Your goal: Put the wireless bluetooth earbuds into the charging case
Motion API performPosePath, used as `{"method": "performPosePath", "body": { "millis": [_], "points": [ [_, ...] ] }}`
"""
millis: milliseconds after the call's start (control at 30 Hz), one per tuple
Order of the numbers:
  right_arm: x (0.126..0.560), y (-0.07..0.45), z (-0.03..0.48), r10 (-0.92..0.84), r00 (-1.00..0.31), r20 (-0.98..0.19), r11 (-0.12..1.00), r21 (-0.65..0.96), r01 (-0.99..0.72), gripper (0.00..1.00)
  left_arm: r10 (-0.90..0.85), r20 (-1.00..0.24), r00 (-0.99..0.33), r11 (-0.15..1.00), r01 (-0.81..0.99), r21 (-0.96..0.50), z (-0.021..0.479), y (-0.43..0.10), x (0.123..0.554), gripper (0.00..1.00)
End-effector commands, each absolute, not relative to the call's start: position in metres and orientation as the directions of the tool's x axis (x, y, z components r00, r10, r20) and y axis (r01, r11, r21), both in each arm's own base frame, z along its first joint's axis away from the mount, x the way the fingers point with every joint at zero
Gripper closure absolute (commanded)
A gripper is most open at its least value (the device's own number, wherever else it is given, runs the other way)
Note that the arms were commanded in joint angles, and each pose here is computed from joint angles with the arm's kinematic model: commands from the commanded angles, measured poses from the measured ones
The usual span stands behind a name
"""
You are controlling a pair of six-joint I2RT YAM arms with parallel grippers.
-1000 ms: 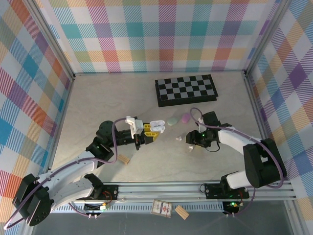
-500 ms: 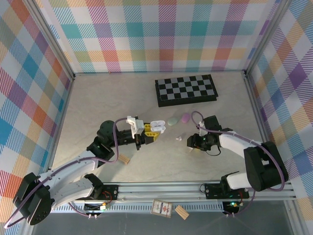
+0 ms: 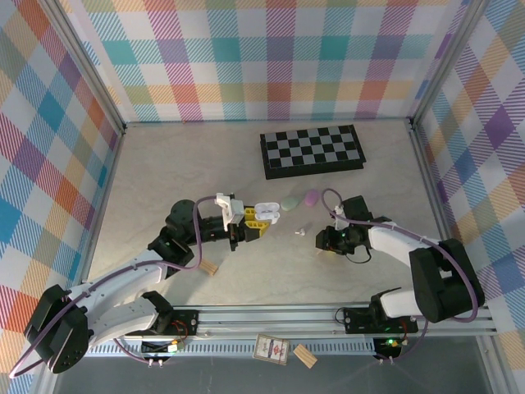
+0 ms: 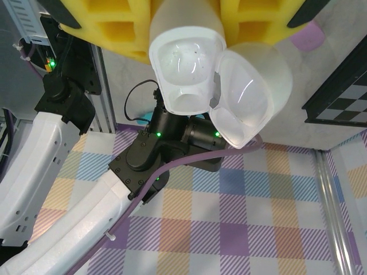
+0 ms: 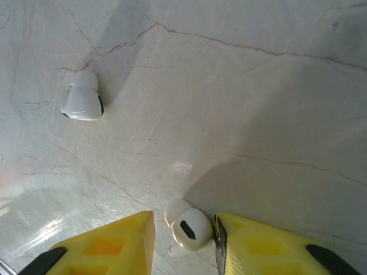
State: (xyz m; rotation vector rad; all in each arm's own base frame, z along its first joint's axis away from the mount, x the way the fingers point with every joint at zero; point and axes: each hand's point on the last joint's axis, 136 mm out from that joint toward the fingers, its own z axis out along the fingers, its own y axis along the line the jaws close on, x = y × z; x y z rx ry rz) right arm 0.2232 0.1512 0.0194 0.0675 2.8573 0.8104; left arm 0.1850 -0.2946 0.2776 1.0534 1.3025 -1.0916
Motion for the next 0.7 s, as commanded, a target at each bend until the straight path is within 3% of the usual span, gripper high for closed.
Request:
{"method": "performPosePath", "body": {
  "millis": [0, 367, 667],
  "points": [
    [0.222, 0.152, 0.015, 0.091, -0.987, -0.135, 0.85, 0.527, 0.006, 0.69, -0.05, -0.999, 0.019, 0.155, 0.988, 0.011, 0.297, -0.298, 0.18, 0.97],
    [0.223, 0.151, 0.018, 0.086, -0.985, -0.148, 0.852, 0.524, -0.004, 0.78, -0.048, -0.999, 0.02, 0.158, 0.987, 0.012, 0.295, -0.297, 0.18, 0.97],
    [0.236, 0.152, 0.059, 0.038, -0.94, -0.34, 0.871, 0.473, -0.136, 0.78, -0.03, -0.999, -0.019, 0.197, 0.98, -0.024, 0.284, -0.3, 0.192, 0.97]
  ]
}}
